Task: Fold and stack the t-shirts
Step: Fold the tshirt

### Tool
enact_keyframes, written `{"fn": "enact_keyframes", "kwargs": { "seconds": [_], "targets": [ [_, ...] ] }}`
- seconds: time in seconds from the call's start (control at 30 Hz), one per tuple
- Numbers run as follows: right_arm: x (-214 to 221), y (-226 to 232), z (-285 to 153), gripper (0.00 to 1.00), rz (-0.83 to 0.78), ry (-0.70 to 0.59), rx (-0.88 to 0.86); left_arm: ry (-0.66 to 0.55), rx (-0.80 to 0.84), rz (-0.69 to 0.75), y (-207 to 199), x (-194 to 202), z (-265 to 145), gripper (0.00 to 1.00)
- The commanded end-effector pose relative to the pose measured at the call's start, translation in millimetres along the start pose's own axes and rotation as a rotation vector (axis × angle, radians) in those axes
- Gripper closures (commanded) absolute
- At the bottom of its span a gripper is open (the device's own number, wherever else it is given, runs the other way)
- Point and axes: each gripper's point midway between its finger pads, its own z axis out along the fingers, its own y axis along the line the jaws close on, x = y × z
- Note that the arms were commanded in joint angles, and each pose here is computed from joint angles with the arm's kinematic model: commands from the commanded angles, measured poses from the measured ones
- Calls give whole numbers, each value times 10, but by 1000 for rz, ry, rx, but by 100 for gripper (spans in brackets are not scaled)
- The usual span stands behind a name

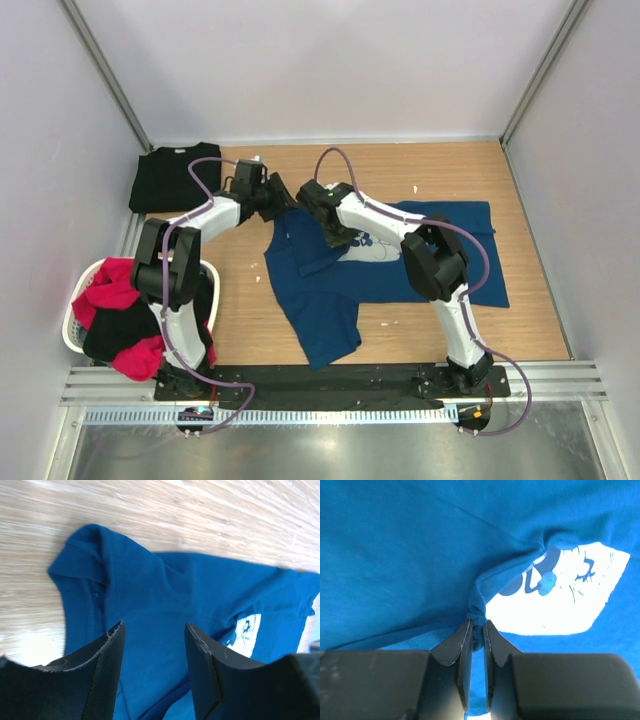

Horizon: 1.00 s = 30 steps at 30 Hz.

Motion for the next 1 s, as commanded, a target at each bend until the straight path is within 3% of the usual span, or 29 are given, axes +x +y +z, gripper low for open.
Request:
{"fn": "enact_keyframes", "kwargs": {
  "seconds": [0.0, 0.23, 0.3, 0.47, 0.57, 0.73, 0.97],
  "targets": [
    [-15, -152, -181, 82, 42, -49, 31, -33, 74, 35, -321, -126, -170, 47],
    [385, -228, -278, 80, 89, 71, 27, -27, 84, 101, -428, -52, -234, 47],
    [567, -302, -300, 77, 106, 133, 62, -18, 83, 117, -449, 0, -232, 47],
    [906, -422, -359, 56, 147, 238, 114, 8, 79, 143, -462, 155, -236, 46],
    [1037, -430, -374, 53, 161, 273, 103, 11, 77, 154, -474, 183, -232, 46],
    [990, -474, -441, 56, 183, 249, 106, 27, 67, 162, -478, 235, -262, 46],
    [463, -739, -815, 57, 352, 98, 54, 86, 35, 198, -436, 508, -381, 46]
  ]
}}
